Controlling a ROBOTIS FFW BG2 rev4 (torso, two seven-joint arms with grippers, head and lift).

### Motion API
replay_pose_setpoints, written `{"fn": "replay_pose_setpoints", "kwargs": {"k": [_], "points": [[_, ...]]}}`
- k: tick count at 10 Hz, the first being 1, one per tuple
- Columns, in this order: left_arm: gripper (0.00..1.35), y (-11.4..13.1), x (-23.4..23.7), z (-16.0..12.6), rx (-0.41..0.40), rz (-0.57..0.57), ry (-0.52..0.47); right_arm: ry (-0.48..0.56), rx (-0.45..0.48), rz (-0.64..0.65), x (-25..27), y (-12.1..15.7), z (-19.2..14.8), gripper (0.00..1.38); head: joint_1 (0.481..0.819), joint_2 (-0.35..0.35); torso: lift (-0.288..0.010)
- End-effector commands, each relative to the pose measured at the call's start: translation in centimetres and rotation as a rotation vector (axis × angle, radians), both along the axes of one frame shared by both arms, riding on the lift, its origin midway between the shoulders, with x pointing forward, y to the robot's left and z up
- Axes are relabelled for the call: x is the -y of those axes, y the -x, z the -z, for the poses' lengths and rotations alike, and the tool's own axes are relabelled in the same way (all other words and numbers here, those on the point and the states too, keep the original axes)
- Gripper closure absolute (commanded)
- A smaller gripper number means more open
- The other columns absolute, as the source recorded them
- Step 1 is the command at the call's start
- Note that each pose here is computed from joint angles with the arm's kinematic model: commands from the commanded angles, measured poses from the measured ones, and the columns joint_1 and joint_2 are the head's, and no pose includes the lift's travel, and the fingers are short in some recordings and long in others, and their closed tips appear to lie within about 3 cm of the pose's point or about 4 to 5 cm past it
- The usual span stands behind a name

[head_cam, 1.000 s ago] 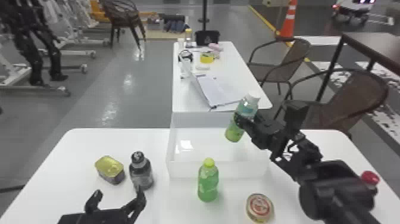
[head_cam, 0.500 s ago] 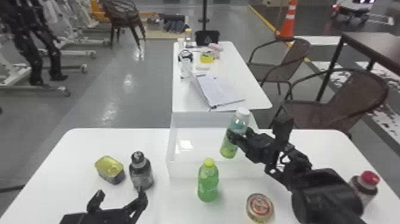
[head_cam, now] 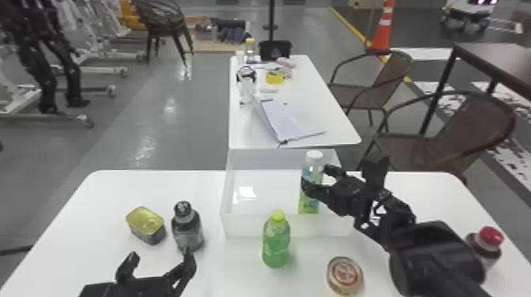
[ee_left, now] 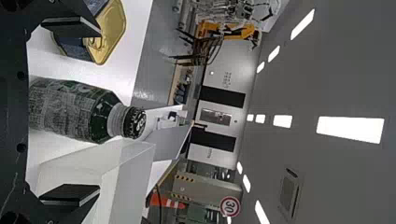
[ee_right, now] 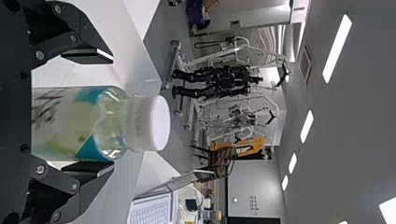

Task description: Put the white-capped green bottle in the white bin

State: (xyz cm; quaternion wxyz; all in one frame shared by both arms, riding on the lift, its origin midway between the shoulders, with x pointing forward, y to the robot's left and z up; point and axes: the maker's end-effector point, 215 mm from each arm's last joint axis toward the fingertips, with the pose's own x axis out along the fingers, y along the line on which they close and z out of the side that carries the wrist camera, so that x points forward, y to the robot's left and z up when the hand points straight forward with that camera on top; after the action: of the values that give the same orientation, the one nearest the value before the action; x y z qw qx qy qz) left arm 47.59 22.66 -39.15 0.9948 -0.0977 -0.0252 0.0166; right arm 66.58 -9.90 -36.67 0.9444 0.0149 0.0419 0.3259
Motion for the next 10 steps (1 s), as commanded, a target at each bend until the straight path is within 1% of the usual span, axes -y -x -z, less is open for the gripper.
{"fn": "replay_pose_setpoints", "kwargs": {"k": [1, 5, 6, 7, 8, 10], "points": [[0.13, 0.1, 0.0, 0.1, -0.002, -0.001, 0.002, -0.002, 0.003, 0.002, 0.1, 0.0, -0.1, 0.1, 0.549, 0.0, -0.1], [0.13, 0.0, 0.1, -0.1, 0.001, 0.0, 0.004, -0.009, 0.014, 0.001, 0.1, 0.2, -0.4, 0.1, 0.549, 0.0, -0.1], [0.13, 0.0, 0.1, -0.1, 0.004, -0.001, 0.002, -0.014, 0.031, -0.001, 0.1, 0.7, -0.9, 0.1, 0.549, 0.0, -0.1], [0.13, -0.1, 0.2, -0.4, 0.01, 0.001, 0.0, -0.018, 0.048, 0.022, 0.8, 1.3, -1.8, 0.11, 0.549, 0.0, -0.1], [0.13, -0.1, 0.3, -0.6, 0.017, 0.002, -0.003, -0.014, 0.049, 0.073, 2.2, 2.8, -1.7, 0.11, 0.549, 0.0, -0.1], [0.13, -0.2, 0.3, -0.9, 0.026, 0.002, -0.006, -0.025, 0.09, 0.157, 5.7, 5.9, -3.5, 0.11, 0.549, 0.0, -0.1]]}}
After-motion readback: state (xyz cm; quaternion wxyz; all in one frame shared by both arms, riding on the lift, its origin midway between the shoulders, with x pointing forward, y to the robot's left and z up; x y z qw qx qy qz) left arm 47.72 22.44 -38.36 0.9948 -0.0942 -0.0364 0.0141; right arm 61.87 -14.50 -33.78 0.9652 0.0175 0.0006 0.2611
